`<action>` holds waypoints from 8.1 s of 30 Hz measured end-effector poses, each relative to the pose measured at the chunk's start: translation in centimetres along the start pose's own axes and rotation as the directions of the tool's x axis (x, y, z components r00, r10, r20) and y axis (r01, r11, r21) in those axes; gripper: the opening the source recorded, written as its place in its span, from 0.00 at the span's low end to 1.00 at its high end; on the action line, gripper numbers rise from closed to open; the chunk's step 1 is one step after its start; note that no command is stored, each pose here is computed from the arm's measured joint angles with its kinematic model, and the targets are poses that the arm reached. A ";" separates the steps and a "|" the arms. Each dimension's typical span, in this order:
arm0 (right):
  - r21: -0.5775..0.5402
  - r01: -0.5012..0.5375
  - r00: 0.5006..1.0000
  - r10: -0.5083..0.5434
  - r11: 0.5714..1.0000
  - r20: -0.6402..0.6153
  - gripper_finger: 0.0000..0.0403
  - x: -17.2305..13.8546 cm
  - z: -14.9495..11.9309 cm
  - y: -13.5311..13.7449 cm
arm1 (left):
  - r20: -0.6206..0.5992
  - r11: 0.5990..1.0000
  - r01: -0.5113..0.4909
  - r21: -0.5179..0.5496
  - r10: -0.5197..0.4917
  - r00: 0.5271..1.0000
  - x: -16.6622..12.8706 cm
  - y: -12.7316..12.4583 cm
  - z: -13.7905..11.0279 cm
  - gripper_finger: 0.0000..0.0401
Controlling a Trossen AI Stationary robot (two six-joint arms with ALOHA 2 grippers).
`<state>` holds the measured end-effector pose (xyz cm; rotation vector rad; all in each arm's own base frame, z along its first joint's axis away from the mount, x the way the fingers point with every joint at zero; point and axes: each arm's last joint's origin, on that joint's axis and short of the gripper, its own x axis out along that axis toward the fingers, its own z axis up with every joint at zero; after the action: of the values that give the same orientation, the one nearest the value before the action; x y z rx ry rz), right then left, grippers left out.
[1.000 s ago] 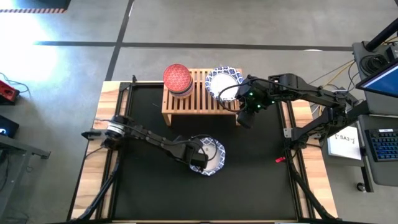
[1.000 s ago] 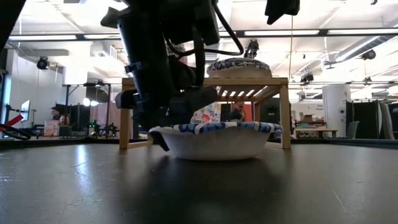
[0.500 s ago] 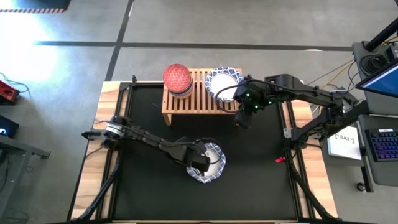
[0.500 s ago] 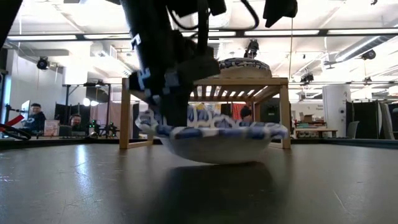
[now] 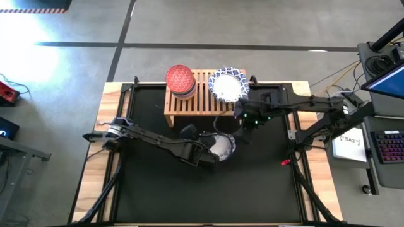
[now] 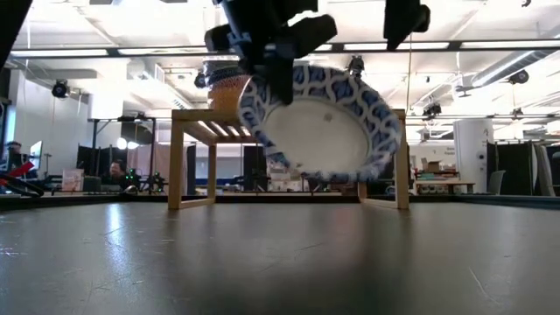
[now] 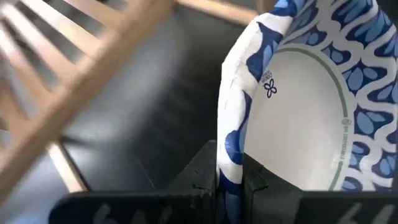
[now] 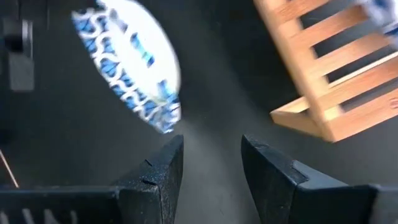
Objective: Place and stack bowls onto a shelf
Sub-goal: Stack the white bowl on top of the white bowl on the shelf, then return to Home Position
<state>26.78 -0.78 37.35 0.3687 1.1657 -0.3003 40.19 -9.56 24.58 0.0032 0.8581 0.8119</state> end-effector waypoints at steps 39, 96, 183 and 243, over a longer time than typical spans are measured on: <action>-0.185 0.179 0.968 -0.139 0.966 0.209 0.06 0.8 -1.7 4.7 | 0.306 0.994 0.039 -0.105 -0.005 0.952 -2.8 -0.9 4.6 0.00; 0.220 0.180 0.857 -0.262 0.959 0.444 0.02 -6.0 3.6 -4.0 | 0.499 0.998 -0.045 0.033 0.022 0.867 -13.4 -3.3 0.3 0.48; 0.207 -0.008 0.873 -0.094 0.978 0.478 0.41 -8.6 6.6 -15.8 | 0.366 0.986 -0.139 0.087 0.098 0.925 -15.1 2.8 -2.1 0.48; 0.099 -0.202 0.311 -0.032 0.974 0.950 0.35 10.8 -18.0 -12.1 | 0.603 0.900 0.427 -0.088 -0.293 0.742 -7.7 10.4 -11.8 0.48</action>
<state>10.67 -4.35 19.52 0.3373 -0.1170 -0.4575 22.71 -10.74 25.08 -0.1085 0.1649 0.4809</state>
